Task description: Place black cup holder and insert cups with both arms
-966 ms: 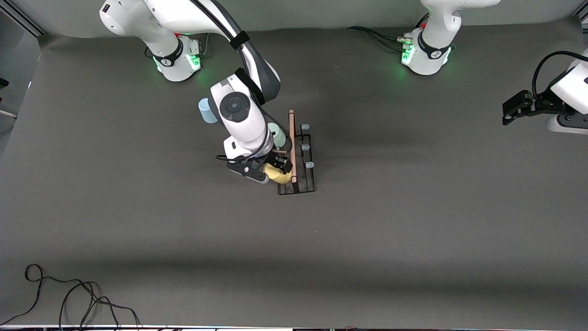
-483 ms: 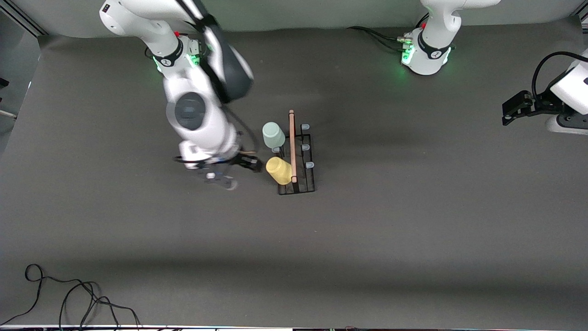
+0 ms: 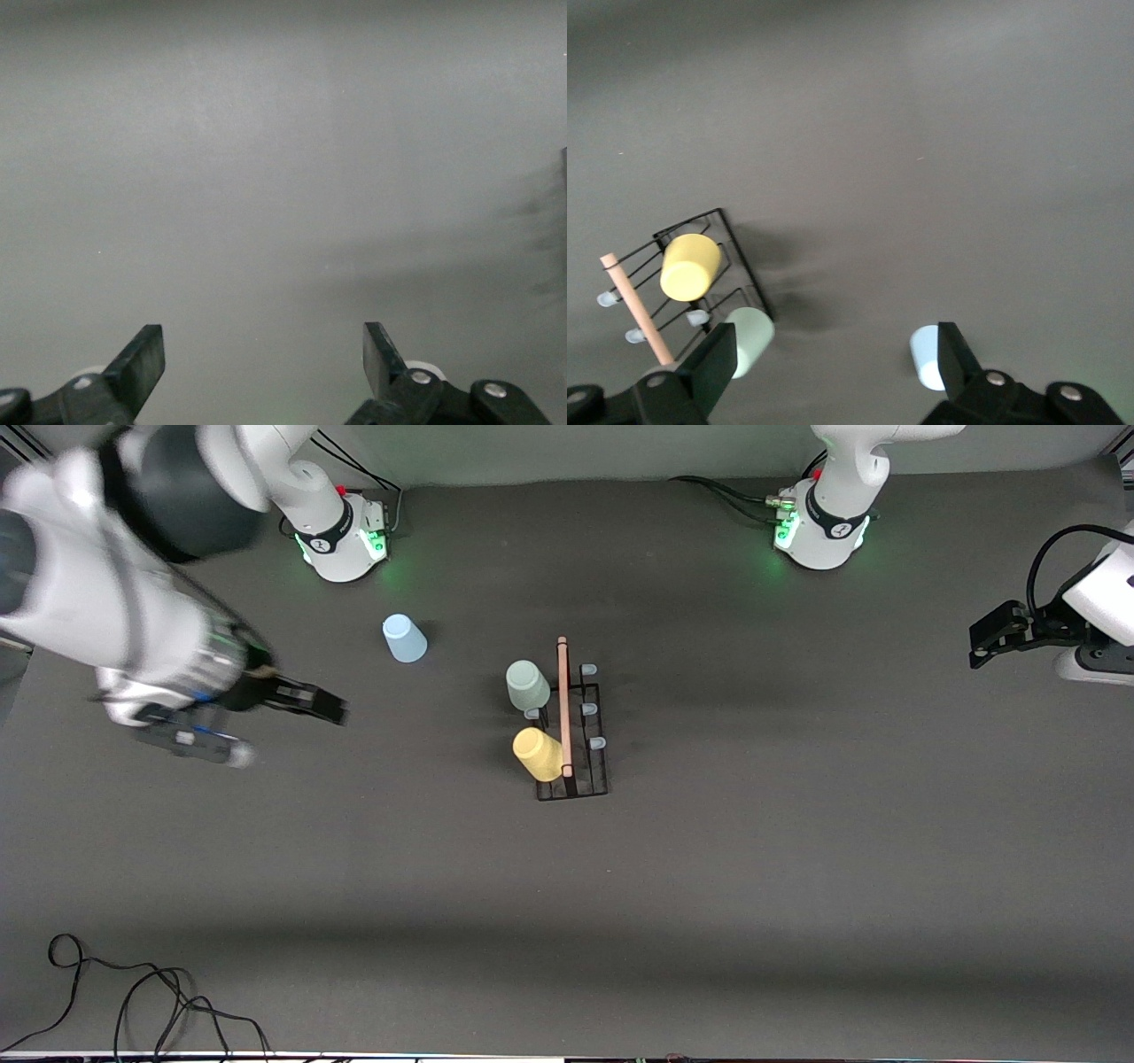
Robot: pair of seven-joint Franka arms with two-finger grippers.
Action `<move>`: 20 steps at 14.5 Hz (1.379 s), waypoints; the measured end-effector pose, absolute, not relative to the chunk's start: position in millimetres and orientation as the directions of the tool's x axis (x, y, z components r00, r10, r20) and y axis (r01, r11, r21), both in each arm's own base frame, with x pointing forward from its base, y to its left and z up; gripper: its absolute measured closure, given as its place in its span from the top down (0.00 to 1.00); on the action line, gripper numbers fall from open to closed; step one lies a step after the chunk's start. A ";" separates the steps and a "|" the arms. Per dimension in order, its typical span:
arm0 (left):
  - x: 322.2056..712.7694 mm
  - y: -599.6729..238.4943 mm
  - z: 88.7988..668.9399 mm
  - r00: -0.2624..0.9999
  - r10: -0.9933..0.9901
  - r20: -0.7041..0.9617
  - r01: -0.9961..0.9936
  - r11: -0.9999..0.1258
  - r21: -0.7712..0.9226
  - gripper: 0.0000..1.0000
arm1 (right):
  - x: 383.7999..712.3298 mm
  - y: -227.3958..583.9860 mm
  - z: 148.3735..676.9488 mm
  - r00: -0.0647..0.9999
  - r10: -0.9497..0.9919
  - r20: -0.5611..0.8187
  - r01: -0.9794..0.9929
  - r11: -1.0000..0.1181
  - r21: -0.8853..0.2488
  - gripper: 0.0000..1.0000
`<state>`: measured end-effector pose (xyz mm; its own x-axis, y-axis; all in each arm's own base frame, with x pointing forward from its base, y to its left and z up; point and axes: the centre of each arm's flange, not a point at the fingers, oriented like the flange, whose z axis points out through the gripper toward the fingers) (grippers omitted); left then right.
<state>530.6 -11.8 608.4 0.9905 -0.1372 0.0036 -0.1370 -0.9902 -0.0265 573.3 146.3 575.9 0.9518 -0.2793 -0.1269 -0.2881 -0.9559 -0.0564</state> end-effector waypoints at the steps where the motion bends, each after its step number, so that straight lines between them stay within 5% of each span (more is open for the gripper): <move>1: 531.7 -11.8 609.3 0.990 -0.137 0.013 -0.137 -0.990 -0.028 1.00 | 572.2 130.2 585.6 0.958 -0.260 -0.121 -0.266 -0.963 -0.040 1.00; 20: 533.3 -12.9 610.6 0.990 -0.138 0.029 -0.137 -0.990 -0.029 1.00 | 581.8 40.2 590.6 0.978 -0.140 -0.155 -0.136 -0.990 0.033 1.00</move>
